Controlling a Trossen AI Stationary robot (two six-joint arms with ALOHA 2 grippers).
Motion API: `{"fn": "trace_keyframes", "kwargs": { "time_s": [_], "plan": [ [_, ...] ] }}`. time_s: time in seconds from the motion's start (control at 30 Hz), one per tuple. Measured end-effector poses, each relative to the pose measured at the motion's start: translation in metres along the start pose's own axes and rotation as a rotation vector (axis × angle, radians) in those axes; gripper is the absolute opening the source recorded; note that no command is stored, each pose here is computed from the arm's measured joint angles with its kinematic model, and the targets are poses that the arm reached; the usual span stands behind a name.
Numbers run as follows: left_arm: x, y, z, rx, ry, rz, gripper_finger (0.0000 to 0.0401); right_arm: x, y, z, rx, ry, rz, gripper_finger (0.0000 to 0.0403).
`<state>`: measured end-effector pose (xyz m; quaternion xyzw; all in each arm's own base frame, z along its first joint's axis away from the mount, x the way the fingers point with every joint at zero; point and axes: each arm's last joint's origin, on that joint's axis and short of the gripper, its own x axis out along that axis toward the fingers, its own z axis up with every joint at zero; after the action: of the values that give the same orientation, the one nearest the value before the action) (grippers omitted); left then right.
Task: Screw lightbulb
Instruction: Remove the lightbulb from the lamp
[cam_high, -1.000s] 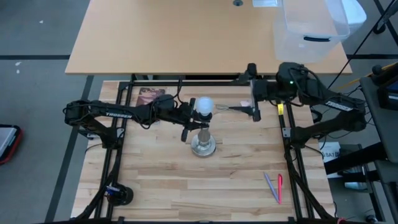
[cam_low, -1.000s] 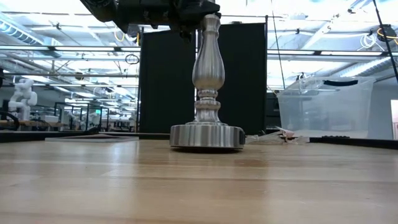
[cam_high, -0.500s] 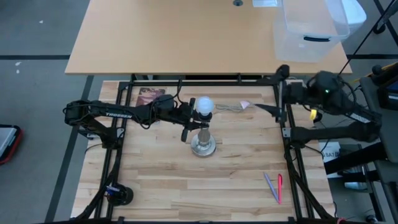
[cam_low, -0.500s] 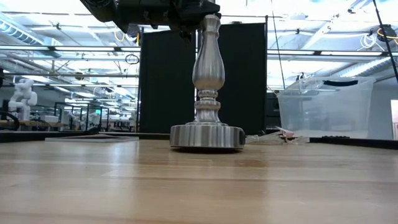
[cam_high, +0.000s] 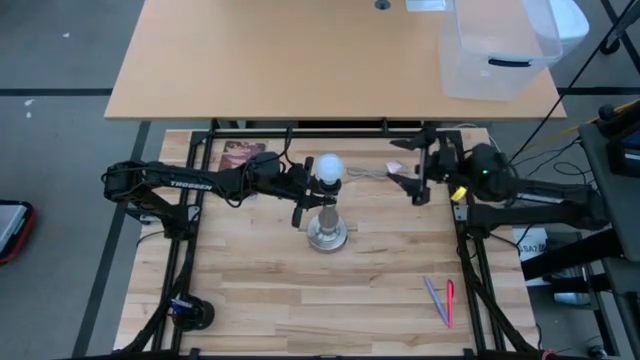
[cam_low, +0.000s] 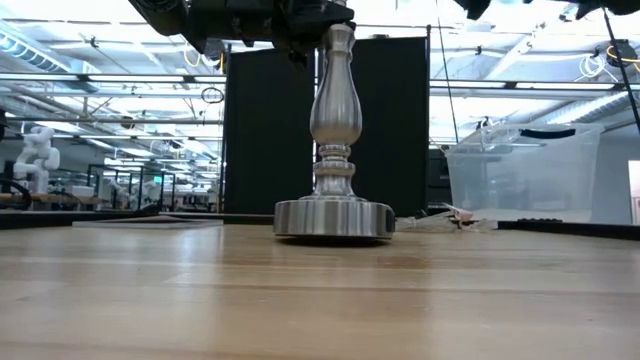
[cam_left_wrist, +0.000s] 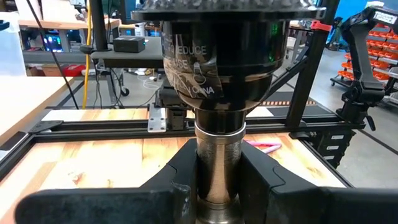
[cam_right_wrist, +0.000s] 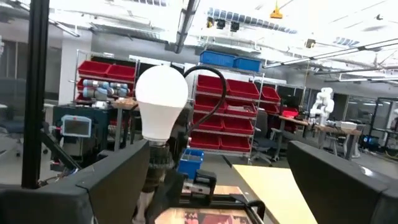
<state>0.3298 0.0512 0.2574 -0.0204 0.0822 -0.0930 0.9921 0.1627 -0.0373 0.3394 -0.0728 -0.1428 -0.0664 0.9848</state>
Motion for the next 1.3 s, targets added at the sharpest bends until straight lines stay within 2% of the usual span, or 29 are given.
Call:
{"fn": "trace_keyframes", "kwargs": {
  "time_s": [0.17,0.57,0.83,1.3],
  "plan": [
    [0.000,0.001,0.000,-0.006,-0.001,0.038,0.0072,0.019,0.003,-0.010,0.021,-0.034,0.021,0.0373],
    [0.001,0.001,0.000,0.036,0.003,0.100,0.0072,0.048,0.016,-0.008,-0.046,-0.070,0.082,0.0373],
    [0.001,0.001,0.000,0.035,0.003,0.100,0.0072,0.065,0.020,-0.013,-0.114,-0.017,-0.040,0.0373],
    [0.001,0.001,0.000,0.047,0.008,0.099,0.0072,0.086,0.045,-0.018,-0.085,0.048,-0.145,0.0373]
  ]
}}
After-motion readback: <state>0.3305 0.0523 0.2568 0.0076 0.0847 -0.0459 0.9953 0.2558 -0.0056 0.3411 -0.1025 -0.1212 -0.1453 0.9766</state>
